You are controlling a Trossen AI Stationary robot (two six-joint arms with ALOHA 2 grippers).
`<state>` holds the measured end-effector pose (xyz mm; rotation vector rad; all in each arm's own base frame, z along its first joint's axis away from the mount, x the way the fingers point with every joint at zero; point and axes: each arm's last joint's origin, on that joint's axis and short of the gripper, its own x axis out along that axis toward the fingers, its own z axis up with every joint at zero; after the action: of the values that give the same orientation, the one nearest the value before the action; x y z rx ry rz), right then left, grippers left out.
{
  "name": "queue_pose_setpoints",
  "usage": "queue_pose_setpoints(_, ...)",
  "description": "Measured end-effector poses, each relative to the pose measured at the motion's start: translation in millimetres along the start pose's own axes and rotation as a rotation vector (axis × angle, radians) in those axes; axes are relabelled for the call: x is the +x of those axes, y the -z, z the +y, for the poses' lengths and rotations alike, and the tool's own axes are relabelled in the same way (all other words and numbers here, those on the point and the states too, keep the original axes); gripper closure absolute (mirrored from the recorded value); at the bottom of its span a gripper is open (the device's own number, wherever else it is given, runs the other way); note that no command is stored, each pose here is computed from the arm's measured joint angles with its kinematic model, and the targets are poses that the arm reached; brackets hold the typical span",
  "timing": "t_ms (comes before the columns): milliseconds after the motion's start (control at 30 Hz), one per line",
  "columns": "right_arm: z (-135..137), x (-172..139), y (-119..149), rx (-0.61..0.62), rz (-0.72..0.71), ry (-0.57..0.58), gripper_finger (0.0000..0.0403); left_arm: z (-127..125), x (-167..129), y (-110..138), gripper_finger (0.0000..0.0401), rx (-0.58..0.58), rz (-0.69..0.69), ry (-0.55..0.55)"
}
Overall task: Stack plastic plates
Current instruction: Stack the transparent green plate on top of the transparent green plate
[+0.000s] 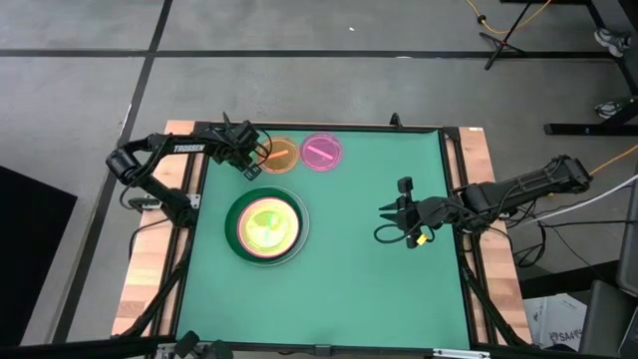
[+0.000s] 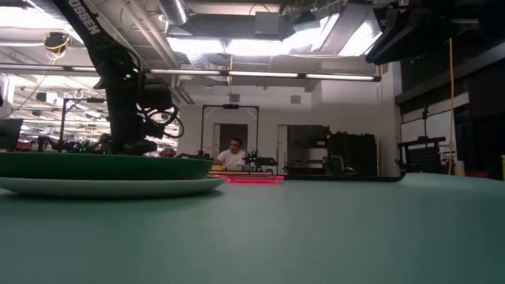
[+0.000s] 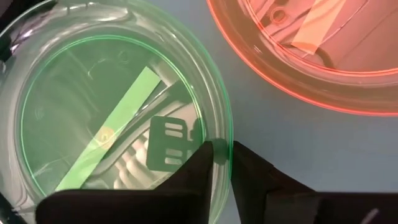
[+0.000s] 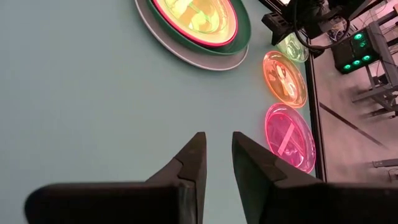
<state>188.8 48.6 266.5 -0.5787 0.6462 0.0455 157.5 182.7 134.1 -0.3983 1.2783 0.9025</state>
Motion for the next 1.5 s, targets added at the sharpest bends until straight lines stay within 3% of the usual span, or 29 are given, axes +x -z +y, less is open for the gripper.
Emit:
queue_pose_setpoints(433,0.0,0.0,0.0,0.0,0.0,0.0,0.0331,0.5,0.1,0.2,0.0391,-0.036,0.002,-0.007)
queue_pose_setpoints(733,0.1,0.1,0.0,-0.001,0.001,0.0,0.0331,1.8,-7.8,-2.0,0.0394,-0.051,-0.012,0.004)
queue_pose_setpoints(1133,0.1,0.1,0.1,-0.001,0.001,-0.001,0.0331,-8.3,-55.9,-17.8,0.0395,0.01,-0.012,0.024)
queue_pose_setpoints(1500,0.1,0.1,0.2,-0.001,0.001,-0.001,0.0331,-49.2,-115.9,-30.0,0.0395,0.136,-0.032,0.08)
